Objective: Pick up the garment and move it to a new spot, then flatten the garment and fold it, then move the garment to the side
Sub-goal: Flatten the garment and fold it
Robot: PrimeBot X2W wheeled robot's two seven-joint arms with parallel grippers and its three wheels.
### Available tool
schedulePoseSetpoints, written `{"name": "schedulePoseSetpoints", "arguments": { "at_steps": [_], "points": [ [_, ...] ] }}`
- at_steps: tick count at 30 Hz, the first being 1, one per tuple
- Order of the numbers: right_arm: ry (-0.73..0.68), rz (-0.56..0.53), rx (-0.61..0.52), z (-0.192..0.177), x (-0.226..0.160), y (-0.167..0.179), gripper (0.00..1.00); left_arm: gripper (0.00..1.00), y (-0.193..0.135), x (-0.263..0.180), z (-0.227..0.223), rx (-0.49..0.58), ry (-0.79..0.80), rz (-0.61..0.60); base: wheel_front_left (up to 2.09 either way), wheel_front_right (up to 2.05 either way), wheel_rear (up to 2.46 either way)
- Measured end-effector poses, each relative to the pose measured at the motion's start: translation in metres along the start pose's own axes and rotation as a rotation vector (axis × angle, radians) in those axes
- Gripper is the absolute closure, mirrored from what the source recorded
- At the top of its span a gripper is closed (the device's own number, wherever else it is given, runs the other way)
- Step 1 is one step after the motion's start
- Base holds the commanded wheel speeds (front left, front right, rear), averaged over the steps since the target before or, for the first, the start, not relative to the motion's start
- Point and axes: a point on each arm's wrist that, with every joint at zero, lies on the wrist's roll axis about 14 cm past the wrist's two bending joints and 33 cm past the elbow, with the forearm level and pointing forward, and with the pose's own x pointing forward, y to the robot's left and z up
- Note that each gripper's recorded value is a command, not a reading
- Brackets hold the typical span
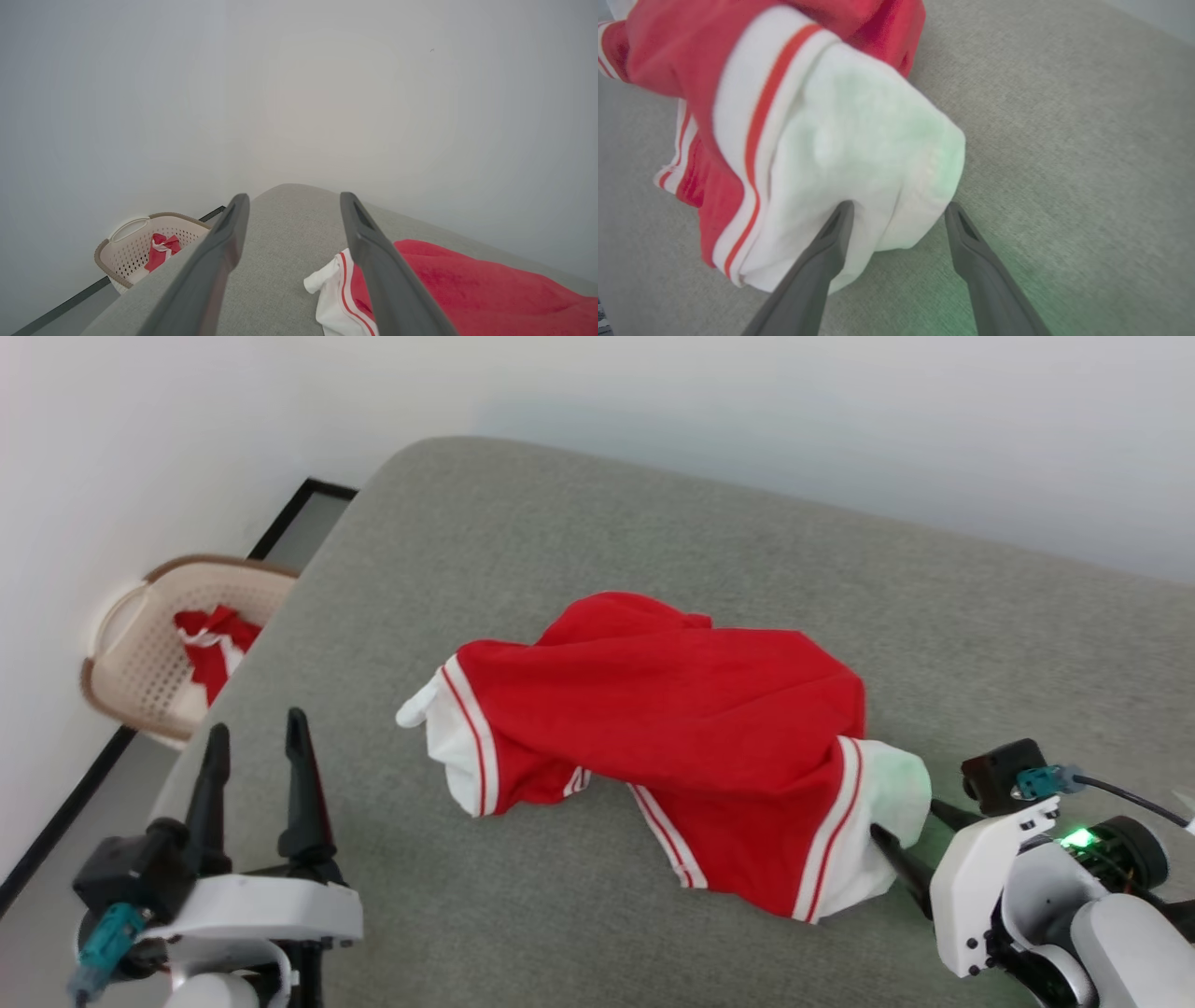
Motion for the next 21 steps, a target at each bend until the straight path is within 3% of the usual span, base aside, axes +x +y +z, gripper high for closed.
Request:
{"name": "schedulePoseSetpoints", "arguments": {
  "at_steps": [7, 8, 9, 16, 21],
  "points": [
    [0.095, 0.055, 0.013, -0.017, 0.022, 0.015, 0.0, 0.0, 0.011, -0.008, -0.001, 0.033, -0.014, 0.055, 0.0, 0.0, 0.0],
    [0.098, 0.056, 0.004, -0.017, 0.024, 0.015, 0.42, 0.0, 0.011, -0.008, 0.0, 0.036, -0.021, 0.058, 0.0, 0.0, 0.0],
    [0.095, 0.057, 0.0, -0.015, 0.026, 0.015, 1.0, 0.0, 0.013, -0.009, 0.002, 0.033, -0.027, 0.068, 0.0, 0.0, 0.0],
    [0.102, 0.047, -0.028, -0.013, 0.026, 0.008, 1.0, 0.0, 0.022, -0.011, 0.006, 0.052, -0.05, 0.094, 0.0, 0.0, 0.0],
    [0.096, 0.004, -0.035, -0.001, 0.012, -0.014, 1.0, 0.0, 0.022, -0.011, 0.008, 0.049, -0.065, 0.088, 0.0, 0.0, 0.0]
  ]
}}
